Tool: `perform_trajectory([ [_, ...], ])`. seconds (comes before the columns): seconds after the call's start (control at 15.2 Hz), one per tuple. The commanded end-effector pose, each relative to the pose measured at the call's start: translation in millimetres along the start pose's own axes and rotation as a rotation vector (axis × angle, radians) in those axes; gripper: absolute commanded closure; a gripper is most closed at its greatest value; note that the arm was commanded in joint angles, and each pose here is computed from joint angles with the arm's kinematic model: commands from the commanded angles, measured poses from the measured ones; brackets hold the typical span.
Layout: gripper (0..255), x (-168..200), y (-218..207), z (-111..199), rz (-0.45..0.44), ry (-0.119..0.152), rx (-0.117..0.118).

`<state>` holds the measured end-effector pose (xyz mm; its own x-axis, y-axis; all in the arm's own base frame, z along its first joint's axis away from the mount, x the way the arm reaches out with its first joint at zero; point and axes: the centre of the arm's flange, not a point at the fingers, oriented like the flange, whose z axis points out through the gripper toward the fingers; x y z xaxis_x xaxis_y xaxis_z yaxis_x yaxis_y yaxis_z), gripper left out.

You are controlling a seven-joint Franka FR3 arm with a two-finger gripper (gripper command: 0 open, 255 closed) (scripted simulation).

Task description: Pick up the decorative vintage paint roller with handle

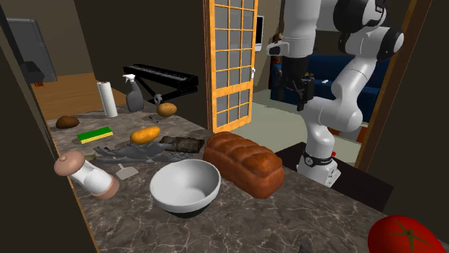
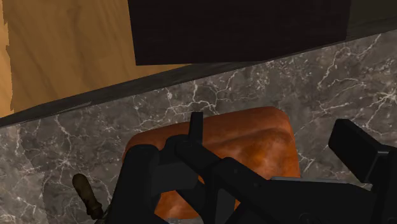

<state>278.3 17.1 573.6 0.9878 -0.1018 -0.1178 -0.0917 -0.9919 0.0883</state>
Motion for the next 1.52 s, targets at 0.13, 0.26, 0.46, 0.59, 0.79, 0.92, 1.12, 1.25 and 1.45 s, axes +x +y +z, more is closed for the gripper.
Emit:
perform_trajectory([
  [0.13, 0, 24.8, 9.7, 7.4, 0.045, -0.006, 0.008],
  [0.26, 0, 49.1, 20.5, 15.0, 0.090, -0.012, 0.015],
  [0.46, 0, 84.4, 38.5, 26.8, 0.157, -0.021, 0.027],
  [0.59, 0, 107.3, 51.7, 35.0, 0.202, -0.027, 0.035],
  [0.79, 0, 140.2, 73.3, 47.8, 0.269, -0.036, 0.046],
  [0.92, 0, 161.3, 88.9, 56.6, 0.314, -0.042, 0.054],
  [1.12, 0, 191.5, 113.8, 70.3, 0.381, -0.051, 0.066],
  [1.25, 0, 210.5, 131.4, 79.7, 0.426, -0.057, 0.073],
  [1.45, 0, 237.5, 159.3, 94.3, 0.494, -0.066, 0.085],
])
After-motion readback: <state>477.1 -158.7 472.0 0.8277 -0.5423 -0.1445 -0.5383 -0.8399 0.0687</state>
